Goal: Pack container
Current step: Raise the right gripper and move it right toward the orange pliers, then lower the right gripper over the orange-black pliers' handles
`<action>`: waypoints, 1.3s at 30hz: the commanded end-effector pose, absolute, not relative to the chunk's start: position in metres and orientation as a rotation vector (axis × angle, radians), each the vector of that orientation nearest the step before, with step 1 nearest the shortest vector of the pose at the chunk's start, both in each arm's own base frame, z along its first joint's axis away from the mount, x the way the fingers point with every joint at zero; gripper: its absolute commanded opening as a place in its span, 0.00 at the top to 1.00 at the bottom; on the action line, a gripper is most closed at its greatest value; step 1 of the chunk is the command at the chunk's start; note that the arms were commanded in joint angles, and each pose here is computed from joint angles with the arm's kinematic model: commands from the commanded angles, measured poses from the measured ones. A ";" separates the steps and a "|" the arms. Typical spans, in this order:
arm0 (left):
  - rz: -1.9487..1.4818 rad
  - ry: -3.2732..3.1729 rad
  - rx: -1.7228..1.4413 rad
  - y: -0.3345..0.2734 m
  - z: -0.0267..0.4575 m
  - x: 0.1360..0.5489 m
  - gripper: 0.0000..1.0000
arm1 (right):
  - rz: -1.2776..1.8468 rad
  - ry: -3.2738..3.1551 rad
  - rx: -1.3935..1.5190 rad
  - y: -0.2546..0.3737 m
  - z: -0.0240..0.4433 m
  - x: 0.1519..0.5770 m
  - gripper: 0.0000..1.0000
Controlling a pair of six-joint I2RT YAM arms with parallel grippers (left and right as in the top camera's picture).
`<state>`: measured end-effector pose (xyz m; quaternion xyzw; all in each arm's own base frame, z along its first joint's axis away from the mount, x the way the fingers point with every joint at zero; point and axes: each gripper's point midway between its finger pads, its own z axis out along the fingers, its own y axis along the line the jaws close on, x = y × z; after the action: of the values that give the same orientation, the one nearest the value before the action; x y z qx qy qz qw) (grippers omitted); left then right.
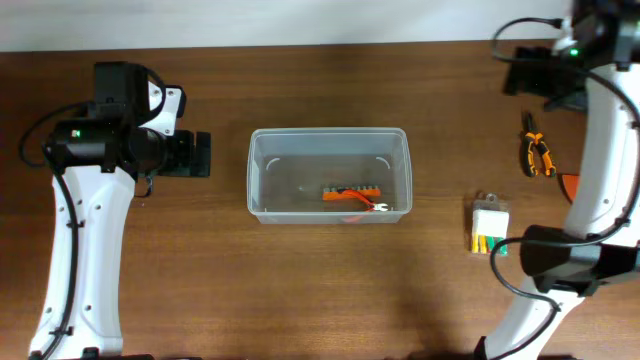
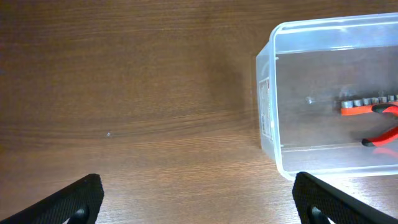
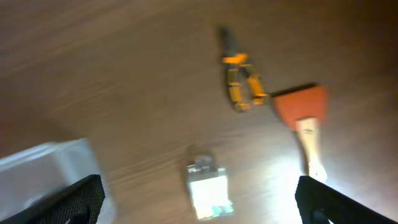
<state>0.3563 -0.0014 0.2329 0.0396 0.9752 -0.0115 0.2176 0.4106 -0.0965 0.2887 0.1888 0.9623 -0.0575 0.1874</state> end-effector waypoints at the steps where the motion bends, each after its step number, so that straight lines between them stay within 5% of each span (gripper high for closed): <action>1: -0.024 2.684 0.107 0.000 0.239 0.359 0.01 | -0.295 2.677 0.643 -0.143 0.291 0.400 0.01; 6: -0.024 2.684 0.108 0.000 0.239 0.359 0.01 | -0.326 2.650 0.633 -0.174 0.294 0.398 0.01; 15: -0.024 2.684 0.107 0.000 0.239 0.359 0.01 | -0.188 2.703 0.150 -0.156 0.276 0.434 0.01; 26: -0.024 2.683 0.107 0.000 0.239 0.359 0.01 | -0.081 2.971 0.181 -0.162 0.161 0.453 0.01; 39: -0.024 2.684 0.107 0.000 0.239 0.359 0.01 | -0.011 3.085 0.179 -0.163 0.099 0.453 0.01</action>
<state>0.3564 -0.0014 0.2328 0.0396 0.9752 -0.0115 0.2174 0.4529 -0.1643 0.1191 0.0645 0.9970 -0.0154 0.0399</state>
